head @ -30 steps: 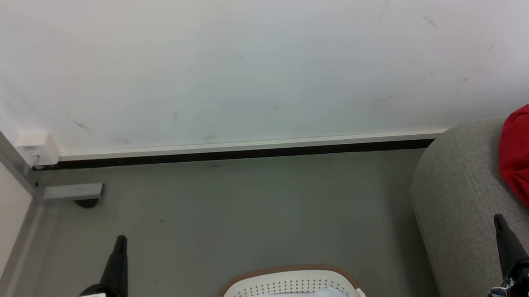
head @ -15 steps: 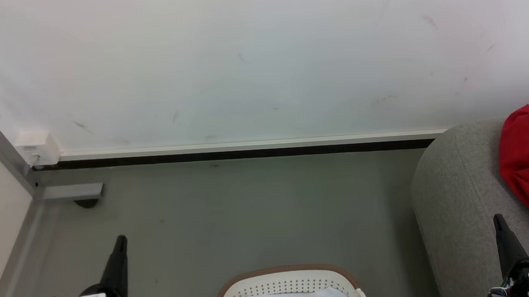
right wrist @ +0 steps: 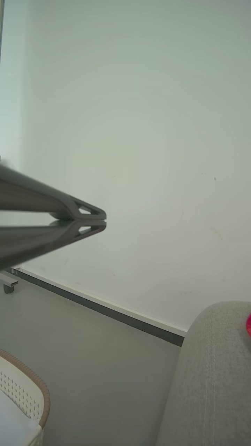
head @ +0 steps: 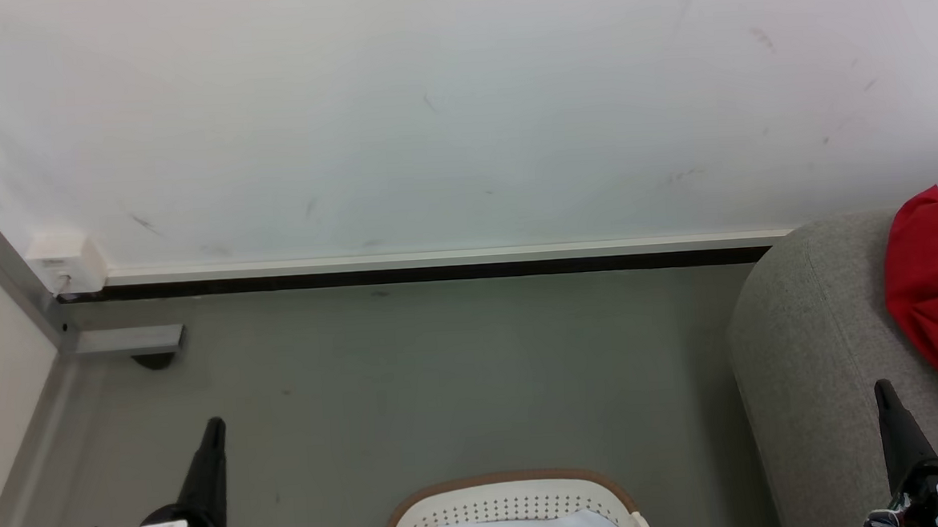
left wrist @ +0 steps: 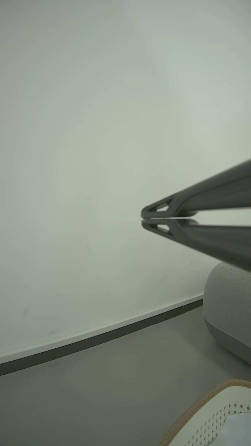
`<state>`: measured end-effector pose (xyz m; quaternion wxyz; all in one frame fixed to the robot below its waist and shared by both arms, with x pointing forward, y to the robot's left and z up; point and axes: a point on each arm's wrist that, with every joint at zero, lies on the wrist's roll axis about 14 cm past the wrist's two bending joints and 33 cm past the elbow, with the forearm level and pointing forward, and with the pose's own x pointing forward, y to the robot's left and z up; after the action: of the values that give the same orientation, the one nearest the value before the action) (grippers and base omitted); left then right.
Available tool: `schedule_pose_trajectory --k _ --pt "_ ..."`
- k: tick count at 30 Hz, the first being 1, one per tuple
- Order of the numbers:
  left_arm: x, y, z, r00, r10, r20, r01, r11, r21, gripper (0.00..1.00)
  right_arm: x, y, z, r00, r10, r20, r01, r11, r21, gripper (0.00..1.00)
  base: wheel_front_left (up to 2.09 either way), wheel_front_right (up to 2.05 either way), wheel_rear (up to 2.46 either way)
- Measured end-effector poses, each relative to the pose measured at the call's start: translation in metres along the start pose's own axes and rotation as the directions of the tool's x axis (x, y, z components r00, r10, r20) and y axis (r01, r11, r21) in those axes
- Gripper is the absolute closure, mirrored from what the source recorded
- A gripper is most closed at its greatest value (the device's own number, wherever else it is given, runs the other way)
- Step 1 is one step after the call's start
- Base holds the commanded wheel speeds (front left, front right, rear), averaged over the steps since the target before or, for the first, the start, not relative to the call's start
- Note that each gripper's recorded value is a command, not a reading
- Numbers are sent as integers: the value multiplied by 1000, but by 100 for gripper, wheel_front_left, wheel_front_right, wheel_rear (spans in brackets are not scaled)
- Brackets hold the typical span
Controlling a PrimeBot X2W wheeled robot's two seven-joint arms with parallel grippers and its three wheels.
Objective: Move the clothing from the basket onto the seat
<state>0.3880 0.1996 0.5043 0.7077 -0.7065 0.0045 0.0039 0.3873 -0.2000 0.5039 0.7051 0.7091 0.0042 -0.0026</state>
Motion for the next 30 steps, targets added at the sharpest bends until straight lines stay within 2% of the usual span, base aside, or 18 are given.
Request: schedule_pose_trajectory --k 30 --pt "0 0 0 1000 0 0 0 1000 0 100 0 0 0 1000 0 1 0 1000 0 100 0 0 0"
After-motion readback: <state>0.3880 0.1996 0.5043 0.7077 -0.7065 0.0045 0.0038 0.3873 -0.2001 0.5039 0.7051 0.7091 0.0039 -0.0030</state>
